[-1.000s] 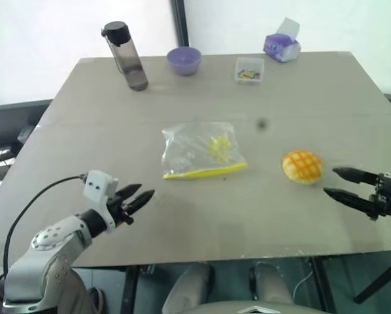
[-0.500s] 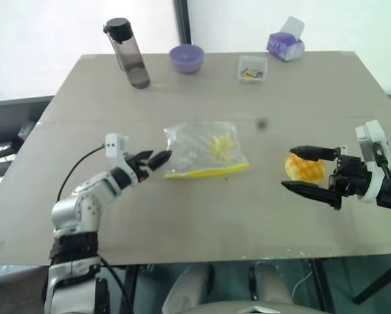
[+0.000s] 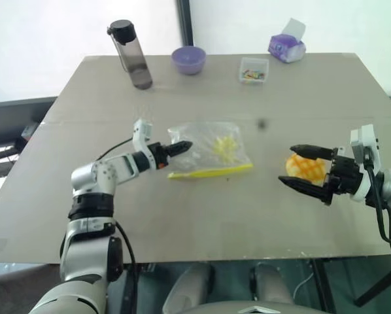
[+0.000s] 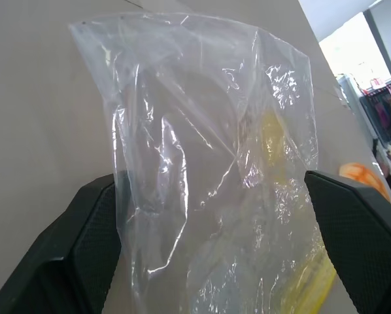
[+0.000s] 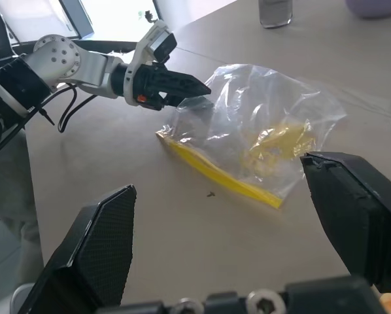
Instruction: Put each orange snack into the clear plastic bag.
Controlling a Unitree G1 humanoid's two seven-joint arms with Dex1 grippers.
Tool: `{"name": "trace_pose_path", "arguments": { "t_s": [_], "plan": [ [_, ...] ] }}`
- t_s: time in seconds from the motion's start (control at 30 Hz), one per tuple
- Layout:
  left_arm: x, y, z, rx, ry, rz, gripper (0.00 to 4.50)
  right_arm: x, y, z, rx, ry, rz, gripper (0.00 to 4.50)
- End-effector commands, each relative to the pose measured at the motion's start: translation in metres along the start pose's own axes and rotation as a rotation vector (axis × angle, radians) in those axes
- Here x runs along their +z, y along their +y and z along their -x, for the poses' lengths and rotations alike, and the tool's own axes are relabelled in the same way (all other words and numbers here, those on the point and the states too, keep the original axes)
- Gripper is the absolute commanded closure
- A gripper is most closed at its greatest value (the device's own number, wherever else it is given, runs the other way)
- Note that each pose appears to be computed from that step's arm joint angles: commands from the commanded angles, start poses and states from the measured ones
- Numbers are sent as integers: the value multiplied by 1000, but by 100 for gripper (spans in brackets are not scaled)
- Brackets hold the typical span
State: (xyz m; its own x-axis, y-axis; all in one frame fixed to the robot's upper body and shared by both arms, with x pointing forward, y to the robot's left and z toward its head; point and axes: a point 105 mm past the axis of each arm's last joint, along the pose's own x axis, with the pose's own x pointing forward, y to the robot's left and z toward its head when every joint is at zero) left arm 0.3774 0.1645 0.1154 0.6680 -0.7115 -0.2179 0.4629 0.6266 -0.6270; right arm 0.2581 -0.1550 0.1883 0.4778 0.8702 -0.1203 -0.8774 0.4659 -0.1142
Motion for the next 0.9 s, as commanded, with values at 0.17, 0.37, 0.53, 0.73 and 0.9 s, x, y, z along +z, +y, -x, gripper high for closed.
{"name": "trace_pose_path", "arguments": {
  "t_s": [0.17, 0.37, 0.53, 0.73, 0.9],
  "plan": [
    [-30, -14, -19, -90, 121, 48, 280, 9, 1, -5, 3, -40, 58, 0],
    [-25, -26, -23, -144, 90, 114, 449, 3, 4, -18, 16, -13, 108, 0],
    [-24, -41, -26, -195, 65, 185, 449, -31, 21, -43, 83, 132, 184, 0],
    [-27, -66, -23, -275, 55, 249, 449, -71, -23, -64, -89, 312, 457, 0],
    [-40, -70, -18, -266, 87, 249, 449, -77, -36, -71, -117, 330, 543, 0]
  ]
}}
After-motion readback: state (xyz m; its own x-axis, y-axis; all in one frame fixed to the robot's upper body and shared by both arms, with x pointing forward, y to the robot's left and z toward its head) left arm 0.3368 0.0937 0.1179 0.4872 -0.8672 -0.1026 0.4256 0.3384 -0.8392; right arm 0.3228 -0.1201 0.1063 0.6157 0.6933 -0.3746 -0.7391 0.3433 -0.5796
